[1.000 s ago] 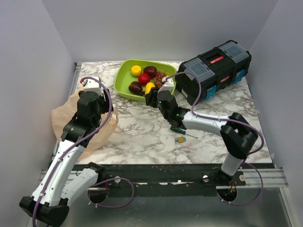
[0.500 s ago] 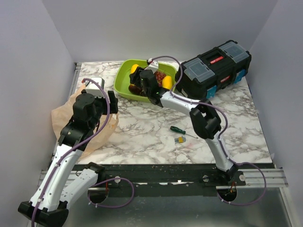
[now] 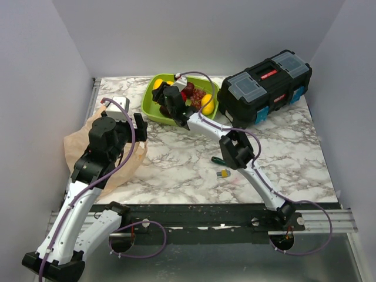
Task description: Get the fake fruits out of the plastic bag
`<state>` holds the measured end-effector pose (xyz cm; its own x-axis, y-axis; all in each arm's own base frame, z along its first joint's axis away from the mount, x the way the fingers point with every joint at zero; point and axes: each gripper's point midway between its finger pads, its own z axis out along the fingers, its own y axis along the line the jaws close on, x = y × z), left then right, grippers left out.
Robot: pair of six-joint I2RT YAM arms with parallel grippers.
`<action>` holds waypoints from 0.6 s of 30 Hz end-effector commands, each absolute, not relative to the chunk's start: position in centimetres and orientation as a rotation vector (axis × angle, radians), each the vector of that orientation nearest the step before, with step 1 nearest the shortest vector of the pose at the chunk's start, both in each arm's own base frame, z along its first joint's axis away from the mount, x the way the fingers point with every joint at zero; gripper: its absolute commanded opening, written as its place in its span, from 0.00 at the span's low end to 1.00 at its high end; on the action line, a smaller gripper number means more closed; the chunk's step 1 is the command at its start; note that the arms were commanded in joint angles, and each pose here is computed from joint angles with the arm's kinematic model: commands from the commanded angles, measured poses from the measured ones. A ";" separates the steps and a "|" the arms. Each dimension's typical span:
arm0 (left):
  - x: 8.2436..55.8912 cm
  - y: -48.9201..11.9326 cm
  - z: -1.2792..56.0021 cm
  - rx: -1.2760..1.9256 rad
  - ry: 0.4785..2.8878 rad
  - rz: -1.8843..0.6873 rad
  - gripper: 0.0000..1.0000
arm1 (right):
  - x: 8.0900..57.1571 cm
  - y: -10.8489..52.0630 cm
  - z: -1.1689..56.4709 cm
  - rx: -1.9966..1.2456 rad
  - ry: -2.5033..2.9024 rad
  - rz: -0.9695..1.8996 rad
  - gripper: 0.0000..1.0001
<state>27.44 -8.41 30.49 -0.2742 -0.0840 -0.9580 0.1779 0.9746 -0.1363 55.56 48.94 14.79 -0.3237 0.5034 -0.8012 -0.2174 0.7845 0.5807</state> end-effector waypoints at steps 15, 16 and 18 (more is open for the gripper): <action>27.1 -8.8 31.4 0.098 1.799 -0.286 0.77 | 55.7 50.2 12.3 0.204 1.782 0.717 0.75; 27.1 -8.8 31.4 0.096 1.799 -0.285 0.77 | 55.6 50.3 12.4 0.202 1.781 0.719 0.76; 27.1 -8.9 31.3 0.100 1.800 -0.288 0.77 | 55.4 50.4 12.9 0.191 1.784 0.716 0.76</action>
<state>27.33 -8.69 30.56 -0.2743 -0.0843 -0.9579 0.1942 0.9708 -0.1411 55.87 49.72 13.64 -0.3315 0.5047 -0.7971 -0.2151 0.7822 0.5847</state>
